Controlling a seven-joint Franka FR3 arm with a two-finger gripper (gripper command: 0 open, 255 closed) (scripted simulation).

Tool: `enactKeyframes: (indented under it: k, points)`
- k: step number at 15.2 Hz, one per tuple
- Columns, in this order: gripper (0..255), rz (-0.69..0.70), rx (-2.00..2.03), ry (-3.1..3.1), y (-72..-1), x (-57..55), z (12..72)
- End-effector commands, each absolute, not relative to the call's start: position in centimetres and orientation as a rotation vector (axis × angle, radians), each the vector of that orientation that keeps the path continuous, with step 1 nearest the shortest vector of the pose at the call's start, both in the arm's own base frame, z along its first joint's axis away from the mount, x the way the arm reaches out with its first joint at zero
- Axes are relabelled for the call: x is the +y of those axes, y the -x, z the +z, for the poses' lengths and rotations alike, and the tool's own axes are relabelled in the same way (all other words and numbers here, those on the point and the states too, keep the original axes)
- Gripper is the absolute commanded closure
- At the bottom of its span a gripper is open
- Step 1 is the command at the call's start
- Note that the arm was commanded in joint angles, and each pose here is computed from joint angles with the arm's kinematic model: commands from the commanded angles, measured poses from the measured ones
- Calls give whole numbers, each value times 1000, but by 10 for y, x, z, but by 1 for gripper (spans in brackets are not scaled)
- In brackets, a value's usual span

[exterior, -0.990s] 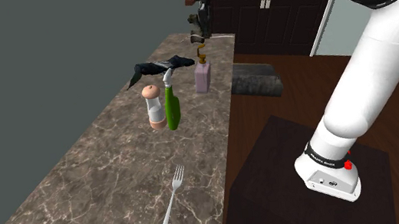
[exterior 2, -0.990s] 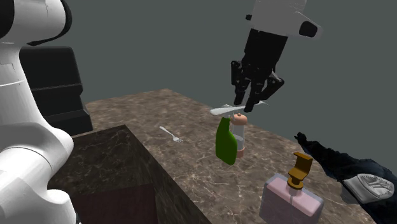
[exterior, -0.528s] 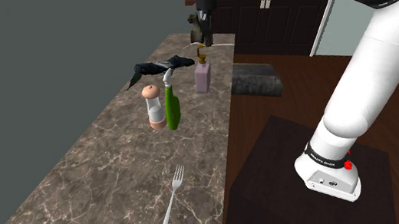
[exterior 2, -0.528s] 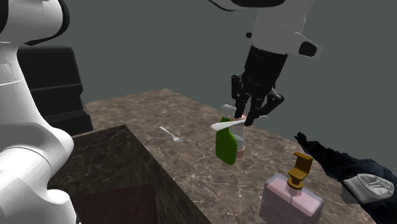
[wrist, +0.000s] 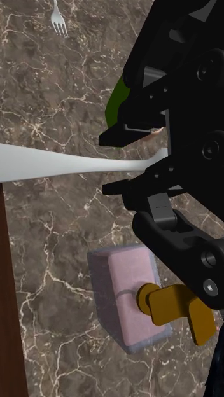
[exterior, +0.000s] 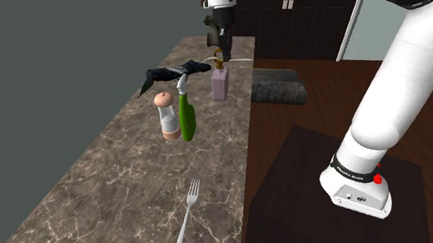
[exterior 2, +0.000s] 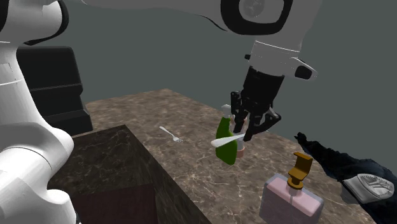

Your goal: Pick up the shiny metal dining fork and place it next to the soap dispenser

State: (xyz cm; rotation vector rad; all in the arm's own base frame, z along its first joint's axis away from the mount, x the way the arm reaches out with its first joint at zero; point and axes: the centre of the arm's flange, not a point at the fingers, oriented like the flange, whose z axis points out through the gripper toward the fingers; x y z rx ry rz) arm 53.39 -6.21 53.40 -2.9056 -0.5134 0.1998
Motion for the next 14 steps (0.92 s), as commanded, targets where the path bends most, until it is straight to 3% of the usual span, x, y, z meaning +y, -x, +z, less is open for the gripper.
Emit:
enactKeyframes:
  k: [1, 14]
  points:
    - [255, 199, -513, 2906, -534, -61, 524]
    - [255, 199, -513, 2906, -534, -61, 455]
